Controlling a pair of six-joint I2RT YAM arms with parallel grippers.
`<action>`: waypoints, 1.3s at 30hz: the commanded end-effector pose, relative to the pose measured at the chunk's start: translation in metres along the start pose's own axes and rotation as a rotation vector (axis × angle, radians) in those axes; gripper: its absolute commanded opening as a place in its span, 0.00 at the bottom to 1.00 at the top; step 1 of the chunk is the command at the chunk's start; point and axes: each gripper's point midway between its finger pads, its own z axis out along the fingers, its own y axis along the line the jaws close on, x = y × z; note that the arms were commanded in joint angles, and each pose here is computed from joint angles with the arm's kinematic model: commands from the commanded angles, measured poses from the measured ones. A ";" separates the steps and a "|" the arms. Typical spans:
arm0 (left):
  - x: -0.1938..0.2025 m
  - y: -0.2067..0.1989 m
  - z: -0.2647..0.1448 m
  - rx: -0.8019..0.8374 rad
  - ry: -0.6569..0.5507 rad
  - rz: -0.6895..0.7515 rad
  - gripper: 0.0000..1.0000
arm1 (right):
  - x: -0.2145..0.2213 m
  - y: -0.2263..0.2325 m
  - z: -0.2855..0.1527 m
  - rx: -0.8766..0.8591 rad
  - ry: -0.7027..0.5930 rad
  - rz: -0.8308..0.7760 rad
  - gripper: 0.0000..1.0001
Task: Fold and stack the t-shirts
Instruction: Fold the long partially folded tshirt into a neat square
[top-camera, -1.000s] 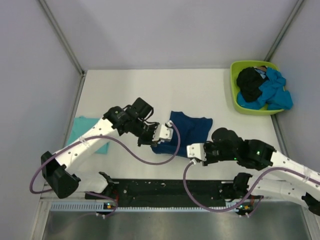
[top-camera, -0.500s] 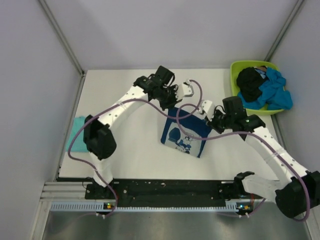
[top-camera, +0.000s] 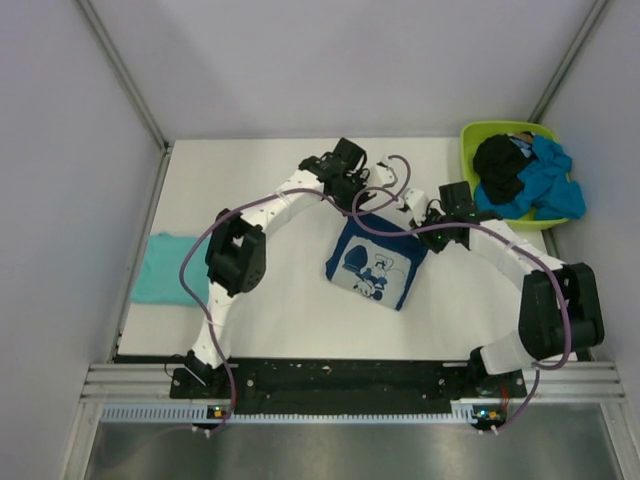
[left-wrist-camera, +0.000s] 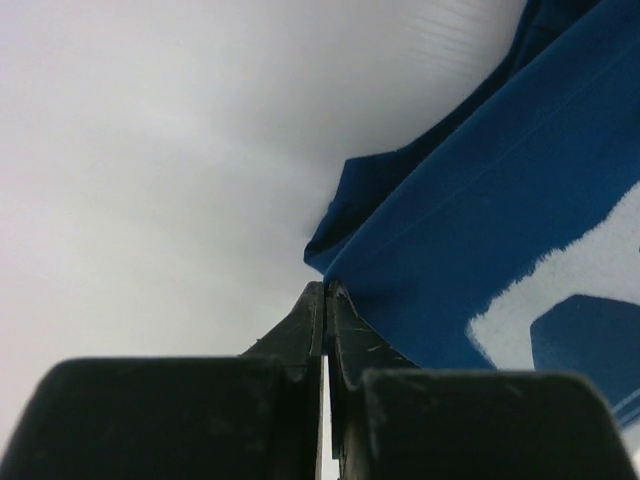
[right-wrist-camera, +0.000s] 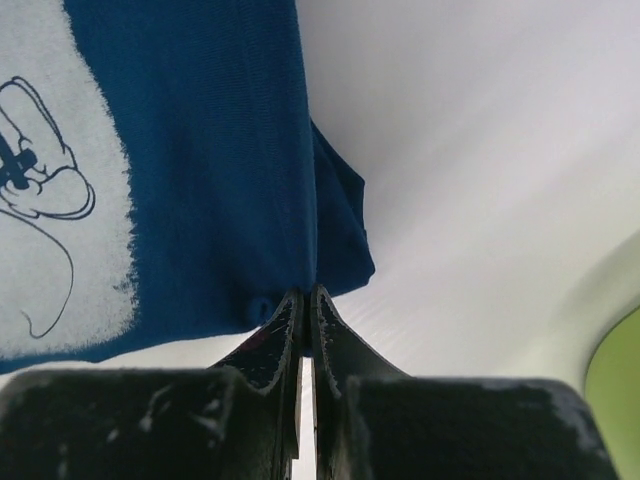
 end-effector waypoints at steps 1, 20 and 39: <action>-0.010 0.039 0.008 -0.148 -0.028 0.008 0.00 | -0.005 -0.041 0.003 0.116 0.015 0.024 0.00; -0.033 0.089 0.019 -0.352 -0.077 -0.143 0.45 | -0.038 -0.146 0.021 0.486 0.090 0.309 0.27; 0.050 -0.097 0.004 0.232 -0.020 -0.523 0.15 | -0.008 0.026 0.033 0.084 -0.024 0.923 0.22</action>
